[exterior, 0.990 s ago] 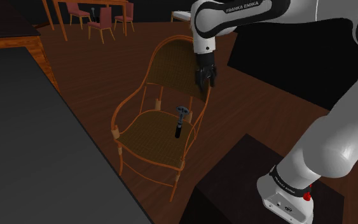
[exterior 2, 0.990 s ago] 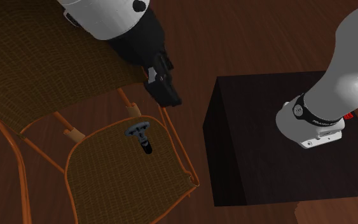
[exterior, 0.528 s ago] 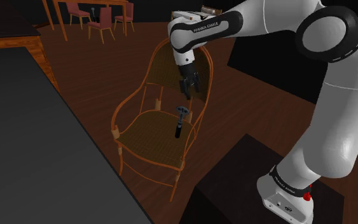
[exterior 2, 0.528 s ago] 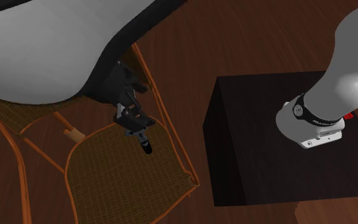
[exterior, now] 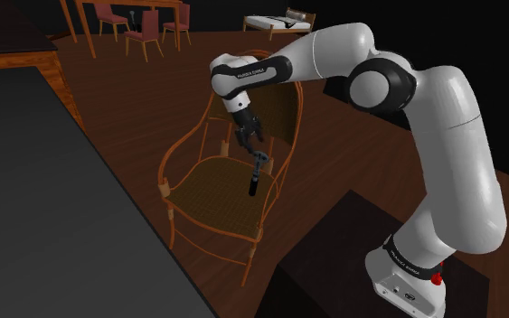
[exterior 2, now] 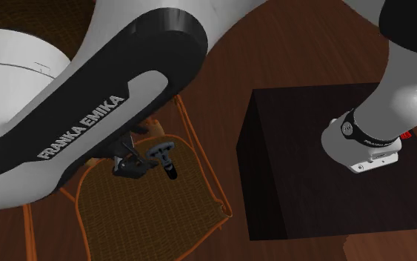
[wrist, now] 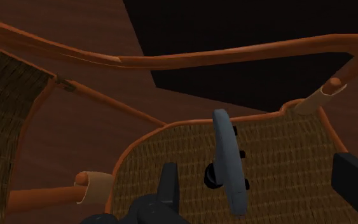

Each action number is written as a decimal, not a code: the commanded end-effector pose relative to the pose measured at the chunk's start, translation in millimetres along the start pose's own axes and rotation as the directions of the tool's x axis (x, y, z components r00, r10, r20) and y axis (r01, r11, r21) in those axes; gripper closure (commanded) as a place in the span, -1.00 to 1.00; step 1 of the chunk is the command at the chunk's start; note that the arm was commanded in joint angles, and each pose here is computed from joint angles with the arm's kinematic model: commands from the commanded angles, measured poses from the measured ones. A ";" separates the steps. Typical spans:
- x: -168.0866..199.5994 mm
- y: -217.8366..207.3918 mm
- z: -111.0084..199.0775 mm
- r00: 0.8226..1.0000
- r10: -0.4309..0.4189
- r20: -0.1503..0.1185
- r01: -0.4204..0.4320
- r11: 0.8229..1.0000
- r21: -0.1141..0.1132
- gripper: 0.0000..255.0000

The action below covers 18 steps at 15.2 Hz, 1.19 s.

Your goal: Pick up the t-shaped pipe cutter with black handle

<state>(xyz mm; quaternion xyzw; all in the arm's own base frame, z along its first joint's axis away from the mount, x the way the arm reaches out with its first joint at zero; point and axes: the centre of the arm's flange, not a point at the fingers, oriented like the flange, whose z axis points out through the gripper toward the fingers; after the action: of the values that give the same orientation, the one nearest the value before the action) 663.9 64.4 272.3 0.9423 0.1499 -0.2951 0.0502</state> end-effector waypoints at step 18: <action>46.2 0.0 42.7 0.999 -0.019 0.027 0.020 1.000 -0.014 1.00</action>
<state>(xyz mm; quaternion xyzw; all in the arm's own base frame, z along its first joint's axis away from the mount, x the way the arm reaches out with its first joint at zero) 677.0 68.7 211.3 0.9365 0.1607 -0.3068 0.0558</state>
